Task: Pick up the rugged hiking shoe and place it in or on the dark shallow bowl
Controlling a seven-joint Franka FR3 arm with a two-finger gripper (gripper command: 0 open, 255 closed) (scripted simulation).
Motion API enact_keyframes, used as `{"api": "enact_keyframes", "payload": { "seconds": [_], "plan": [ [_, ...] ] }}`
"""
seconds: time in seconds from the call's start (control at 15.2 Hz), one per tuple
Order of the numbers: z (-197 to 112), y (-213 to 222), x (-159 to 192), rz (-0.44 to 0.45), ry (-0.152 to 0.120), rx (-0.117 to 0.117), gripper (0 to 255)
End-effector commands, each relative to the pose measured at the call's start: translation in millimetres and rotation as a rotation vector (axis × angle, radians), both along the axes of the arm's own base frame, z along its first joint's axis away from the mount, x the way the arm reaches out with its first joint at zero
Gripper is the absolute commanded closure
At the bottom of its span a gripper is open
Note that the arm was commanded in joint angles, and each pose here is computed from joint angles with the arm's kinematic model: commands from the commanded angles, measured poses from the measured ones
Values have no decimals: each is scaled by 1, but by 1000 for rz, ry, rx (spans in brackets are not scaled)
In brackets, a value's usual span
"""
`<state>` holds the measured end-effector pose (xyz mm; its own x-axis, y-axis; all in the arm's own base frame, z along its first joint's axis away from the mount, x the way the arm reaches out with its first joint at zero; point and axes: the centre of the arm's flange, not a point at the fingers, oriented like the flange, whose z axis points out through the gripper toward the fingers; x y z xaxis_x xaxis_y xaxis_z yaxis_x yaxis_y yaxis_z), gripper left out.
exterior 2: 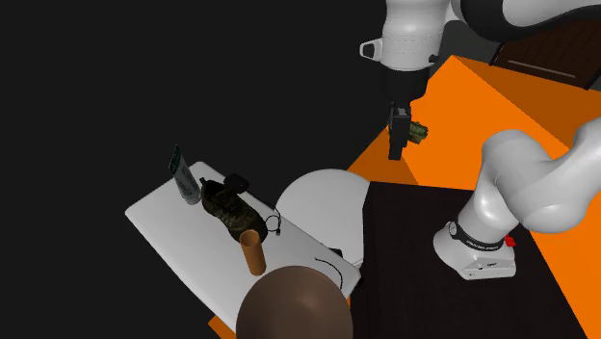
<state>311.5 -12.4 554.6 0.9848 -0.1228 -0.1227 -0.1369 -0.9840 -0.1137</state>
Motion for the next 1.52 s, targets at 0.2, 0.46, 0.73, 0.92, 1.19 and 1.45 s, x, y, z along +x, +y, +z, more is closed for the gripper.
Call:
{"api": "enact_keyframes", "payload": {
  "seconds": [0.2, 0.46, 0.73, 0.92, 1.19, 1.45],
  "plan": [
    [-9, -1, 37, 84, -22, -3, 0],
    [-19, 1, 86, 196, -51, -6, 0],
    [-28, 10, 134, 308, -81, -9, 0],
    [-34, 19, 170, 392, -103, -12, 0],
    [-41, 37, 217, 504, -132, -15, 0],
    [-46, 60, 261, 616, -161, -19, 0]
  ]
}}
